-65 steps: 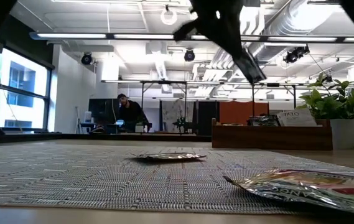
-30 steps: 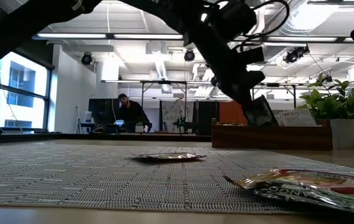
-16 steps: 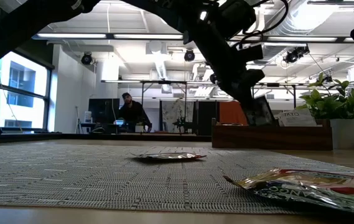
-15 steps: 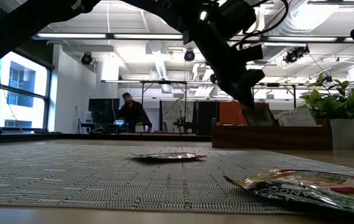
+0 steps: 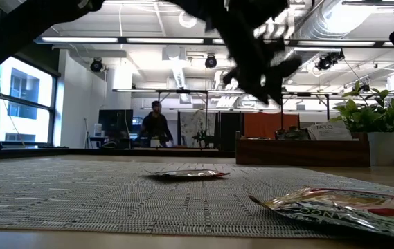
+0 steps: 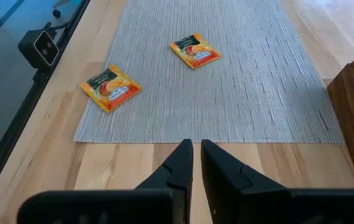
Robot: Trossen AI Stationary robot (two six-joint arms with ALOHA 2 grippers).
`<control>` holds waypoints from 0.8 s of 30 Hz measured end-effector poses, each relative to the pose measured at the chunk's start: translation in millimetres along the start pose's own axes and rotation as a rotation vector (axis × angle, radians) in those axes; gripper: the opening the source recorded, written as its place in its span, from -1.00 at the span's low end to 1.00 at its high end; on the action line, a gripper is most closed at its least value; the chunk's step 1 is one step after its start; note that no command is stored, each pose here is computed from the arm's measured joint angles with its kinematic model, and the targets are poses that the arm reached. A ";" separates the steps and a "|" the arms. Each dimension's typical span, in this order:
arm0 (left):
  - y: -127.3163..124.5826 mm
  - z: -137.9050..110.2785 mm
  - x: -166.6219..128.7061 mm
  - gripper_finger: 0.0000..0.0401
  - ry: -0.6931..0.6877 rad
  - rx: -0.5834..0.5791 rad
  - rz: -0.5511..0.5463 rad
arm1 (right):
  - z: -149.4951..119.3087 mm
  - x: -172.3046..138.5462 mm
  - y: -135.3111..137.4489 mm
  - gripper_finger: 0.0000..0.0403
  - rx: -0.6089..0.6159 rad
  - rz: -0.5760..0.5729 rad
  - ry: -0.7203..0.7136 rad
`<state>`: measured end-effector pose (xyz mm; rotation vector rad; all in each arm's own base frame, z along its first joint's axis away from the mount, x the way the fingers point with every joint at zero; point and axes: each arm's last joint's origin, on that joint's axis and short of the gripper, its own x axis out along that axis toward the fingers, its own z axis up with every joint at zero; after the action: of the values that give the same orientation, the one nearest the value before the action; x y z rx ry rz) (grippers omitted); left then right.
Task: Pick & Place Tea
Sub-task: Put the yellow tea bag in the left section of the wooden organizer
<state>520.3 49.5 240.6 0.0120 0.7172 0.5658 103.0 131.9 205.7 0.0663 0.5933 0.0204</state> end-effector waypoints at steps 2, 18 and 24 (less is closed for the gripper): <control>-1.2 14.0 -18.4 -0.15 -0.009 -0.067 -0.047 | 0.0 0.0 0.0 -0.85 0.000 0.001 0.001; -21.0 22.8 -162.8 -0.15 0.098 -0.052 -0.017 | 11.4 20.3 0.4 -0.39 -0.065 -0.056 -0.041; -32.0 -8.1 -198.9 -0.15 0.288 -0.071 0.033 | 14.6 55.8 7.4 -0.14 -0.092 -0.041 -0.008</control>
<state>409.3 -77.5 351.0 -0.1259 0.9781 0.6318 157.4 140.7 187.2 -0.0353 0.5844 0.0078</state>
